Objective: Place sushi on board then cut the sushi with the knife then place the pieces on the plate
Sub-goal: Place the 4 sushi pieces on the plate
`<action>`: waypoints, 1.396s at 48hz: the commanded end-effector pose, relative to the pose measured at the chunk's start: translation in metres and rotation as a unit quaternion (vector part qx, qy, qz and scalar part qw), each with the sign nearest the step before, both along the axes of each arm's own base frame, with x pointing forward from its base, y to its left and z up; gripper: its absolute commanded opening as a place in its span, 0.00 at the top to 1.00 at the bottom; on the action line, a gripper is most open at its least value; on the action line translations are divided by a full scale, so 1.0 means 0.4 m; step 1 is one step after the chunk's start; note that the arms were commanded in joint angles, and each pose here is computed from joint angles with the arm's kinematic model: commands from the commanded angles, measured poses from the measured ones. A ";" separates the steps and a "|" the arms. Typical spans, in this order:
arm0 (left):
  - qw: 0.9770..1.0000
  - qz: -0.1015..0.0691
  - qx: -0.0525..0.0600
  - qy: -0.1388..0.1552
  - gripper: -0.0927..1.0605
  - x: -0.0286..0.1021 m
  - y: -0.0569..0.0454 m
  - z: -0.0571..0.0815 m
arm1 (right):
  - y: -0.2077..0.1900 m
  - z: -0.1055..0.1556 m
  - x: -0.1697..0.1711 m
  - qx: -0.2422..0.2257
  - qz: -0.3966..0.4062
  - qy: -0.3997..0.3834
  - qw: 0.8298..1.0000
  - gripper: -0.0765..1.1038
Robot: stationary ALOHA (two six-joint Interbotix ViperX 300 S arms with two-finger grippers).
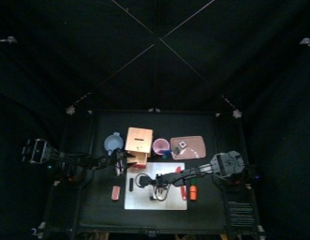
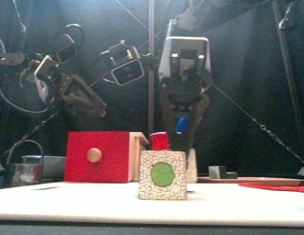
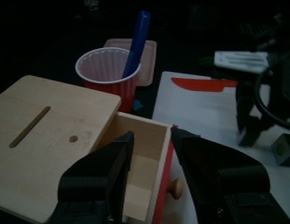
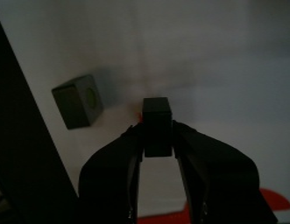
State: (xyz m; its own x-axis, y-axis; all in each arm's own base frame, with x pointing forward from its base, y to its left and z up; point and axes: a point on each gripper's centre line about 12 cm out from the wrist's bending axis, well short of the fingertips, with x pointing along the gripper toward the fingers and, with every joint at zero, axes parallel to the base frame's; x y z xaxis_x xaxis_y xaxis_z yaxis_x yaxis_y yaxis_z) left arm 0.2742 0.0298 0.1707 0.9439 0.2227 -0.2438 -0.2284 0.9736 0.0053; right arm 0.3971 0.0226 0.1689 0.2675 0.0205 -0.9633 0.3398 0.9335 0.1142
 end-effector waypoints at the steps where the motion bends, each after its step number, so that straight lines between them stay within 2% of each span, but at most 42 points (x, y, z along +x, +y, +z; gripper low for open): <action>1: 1.000 0.001 0.000 -0.008 0.24 0.007 0.001 0.010 | -0.073 0.063 -0.113 -0.003 -0.071 -0.024 0.997 0.41; 10: 1.000 0.001 0.001 -0.007 0.24 0.007 0.002 0.010 | -0.172 0.037 -0.280 -0.008 -0.215 -0.020 0.976 0.41; 18: 1.000 -0.001 0.001 -0.010 0.24 0.010 -0.001 0.014 | -0.262 0.006 -0.373 -0.026 -0.312 -0.026 0.949 0.41; 25: 1.000 -0.007 0.007 -0.009 0.24 0.012 -0.004 0.014 | -0.336 -0.018 -0.406 -0.020 -0.381 -0.042 0.923 0.41; 31: 1.000 -0.017 0.015 -0.008 0.24 0.012 -0.008 0.014 | -0.392 -0.037 -0.412 -0.018 -0.417 -0.044 0.908 0.39; 42: 1.000 -0.017 0.014 -0.005 0.24 0.007 -0.009 0.008 | -0.438 -0.053 -0.409 -0.021 -0.437 -0.050 0.898 0.20; 47: 1.000 -0.017 0.013 -0.002 0.24 0.003 -0.009 0.003 | -0.438 -0.053 -0.404 -0.017 -0.439 -0.054 0.897 0.19; 53: 1.000 -0.016 0.013 -0.001 0.24 0.002 -0.008 0.002 | -0.414 0.006 -0.378 -0.011 -0.426 -0.081 0.901 0.19; 58: 1.000 -0.015 0.012 -0.003 0.24 0.004 -0.008 0.004 | -0.327 0.057 -0.331 0.004 -0.369 -0.103 0.924 0.19; 60: 1.000 -0.015 0.012 -0.004 0.24 0.005 -0.008 0.006 | -0.269 0.072 -0.305 0.012 -0.328 -0.113 0.938 0.19; 63: 1.000 -0.015 0.012 -0.005 0.24 0.006 -0.008 0.008 | -0.178 0.078 -0.271 0.021 -0.264 -0.115 0.957 0.19; 67: 1.000 -0.015 0.012 -0.007 0.24 0.010 -0.008 0.011 | -0.063 0.069 -0.226 0.042 -0.194 -0.115 0.973 0.19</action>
State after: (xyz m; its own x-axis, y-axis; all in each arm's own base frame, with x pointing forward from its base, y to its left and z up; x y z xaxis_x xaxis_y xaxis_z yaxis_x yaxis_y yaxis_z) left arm 0.2721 0.0268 0.1678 0.9472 0.1995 -0.2510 -0.1984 0.9797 0.0300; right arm 0.2914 -0.0376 0.1878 0.4299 -0.1116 -0.8959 0.7092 0.6558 0.2586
